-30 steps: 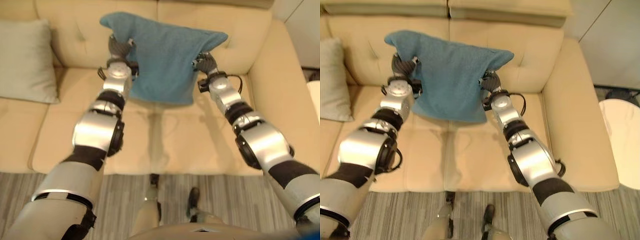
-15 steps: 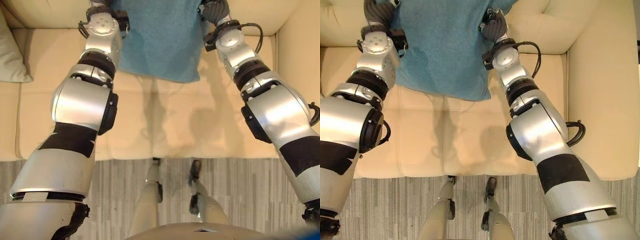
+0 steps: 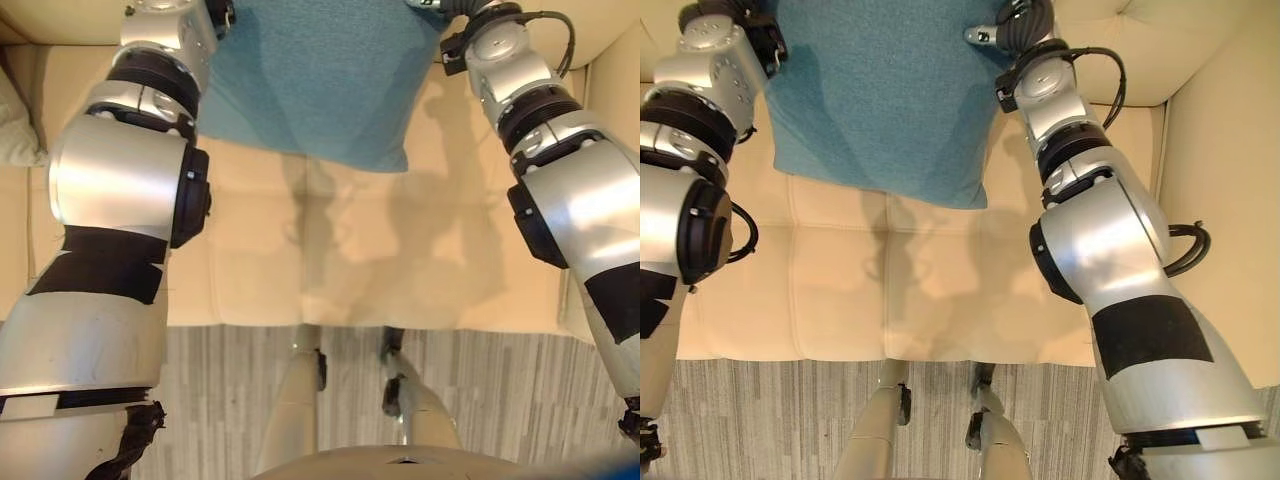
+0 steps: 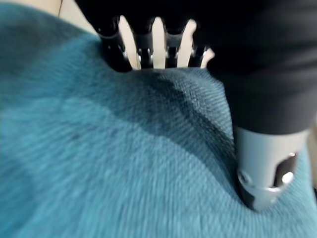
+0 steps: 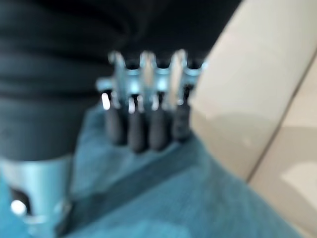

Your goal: Pick up all the scattered cushions and arrange them neatly on the sofa.

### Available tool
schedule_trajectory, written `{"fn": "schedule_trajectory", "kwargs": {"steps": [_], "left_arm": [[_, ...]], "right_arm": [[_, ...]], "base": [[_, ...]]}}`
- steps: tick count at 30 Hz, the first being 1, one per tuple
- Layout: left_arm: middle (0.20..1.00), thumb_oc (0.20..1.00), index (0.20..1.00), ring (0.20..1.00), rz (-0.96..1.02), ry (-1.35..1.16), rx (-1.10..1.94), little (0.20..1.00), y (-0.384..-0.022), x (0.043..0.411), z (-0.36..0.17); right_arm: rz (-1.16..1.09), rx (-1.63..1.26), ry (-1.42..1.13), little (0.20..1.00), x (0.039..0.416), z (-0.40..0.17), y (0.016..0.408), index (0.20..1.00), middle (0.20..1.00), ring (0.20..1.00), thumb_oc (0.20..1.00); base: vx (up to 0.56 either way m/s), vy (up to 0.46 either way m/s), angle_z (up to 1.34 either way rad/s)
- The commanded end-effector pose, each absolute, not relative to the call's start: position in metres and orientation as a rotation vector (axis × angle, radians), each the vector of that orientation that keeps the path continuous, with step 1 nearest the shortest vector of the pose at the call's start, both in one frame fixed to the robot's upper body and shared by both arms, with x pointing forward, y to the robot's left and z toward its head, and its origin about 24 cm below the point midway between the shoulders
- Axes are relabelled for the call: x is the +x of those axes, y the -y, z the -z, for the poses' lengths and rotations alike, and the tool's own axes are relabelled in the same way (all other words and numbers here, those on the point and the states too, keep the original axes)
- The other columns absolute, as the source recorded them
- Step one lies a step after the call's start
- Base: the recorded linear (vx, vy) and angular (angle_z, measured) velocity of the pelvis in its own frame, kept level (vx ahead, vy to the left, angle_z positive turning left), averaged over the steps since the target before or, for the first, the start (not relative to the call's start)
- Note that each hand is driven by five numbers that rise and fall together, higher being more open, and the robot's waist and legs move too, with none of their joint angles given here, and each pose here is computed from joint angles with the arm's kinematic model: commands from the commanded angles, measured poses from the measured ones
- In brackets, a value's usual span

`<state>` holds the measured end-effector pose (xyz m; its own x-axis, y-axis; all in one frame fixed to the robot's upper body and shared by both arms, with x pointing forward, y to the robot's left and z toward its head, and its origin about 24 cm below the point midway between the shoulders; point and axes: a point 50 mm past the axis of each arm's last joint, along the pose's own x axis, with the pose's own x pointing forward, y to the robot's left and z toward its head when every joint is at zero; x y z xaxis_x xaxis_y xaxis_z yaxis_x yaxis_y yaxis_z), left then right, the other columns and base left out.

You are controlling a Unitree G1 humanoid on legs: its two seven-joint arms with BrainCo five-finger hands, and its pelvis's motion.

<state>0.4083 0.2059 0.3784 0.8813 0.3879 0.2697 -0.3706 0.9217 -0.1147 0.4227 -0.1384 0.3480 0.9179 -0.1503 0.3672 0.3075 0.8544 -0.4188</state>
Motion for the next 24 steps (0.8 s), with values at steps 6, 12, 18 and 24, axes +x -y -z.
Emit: {"fn": "schedule_trajectory", "kwargs": {"steps": [6, 12, 18, 24], "left_arm": [[1.0, 1.0, 1.0, 1.0, -0.598, 0.273, -0.155, 1.0, -0.273, 0.377, -0.4], [1.0, 1.0, 1.0, 1.0, -0.586, 0.188, -0.204, 1.0, -0.325, 0.365, -0.372], [1.0, 1.0, 1.0, 1.0, -0.718, 0.056, -0.121, 1.0, -0.387, 0.335, -0.336], [1.0, 1.0, 1.0, 1.0, -0.879, -0.093, -0.248, 1.0, -0.457, 0.28, -0.251]], "right_arm": [[0.334, -0.495, 0.446, 1.0, 0.405, -0.397, 0.132, 1.0, 1.0, 1.0, 1.0], [0.432, -0.322, 0.491, 1.0, 0.404, -0.397, 0.16, 1.0, 1.0, 1.0, 1.0], [0.518, -0.272, 0.384, 1.0, 0.413, -0.354, 0.2, 1.0, 1.0, 1.0, 1.0], [0.5, -0.167, 0.307, 1.0, 0.422, -0.288, 0.214, 1.0, 1.0, 1.0, 1.0]], "base": [[0.01, -0.019, -0.02], [0.02, -0.038, -0.01], [0.02, -0.049, 0.19], [0.0, -0.031, -0.05]]}}
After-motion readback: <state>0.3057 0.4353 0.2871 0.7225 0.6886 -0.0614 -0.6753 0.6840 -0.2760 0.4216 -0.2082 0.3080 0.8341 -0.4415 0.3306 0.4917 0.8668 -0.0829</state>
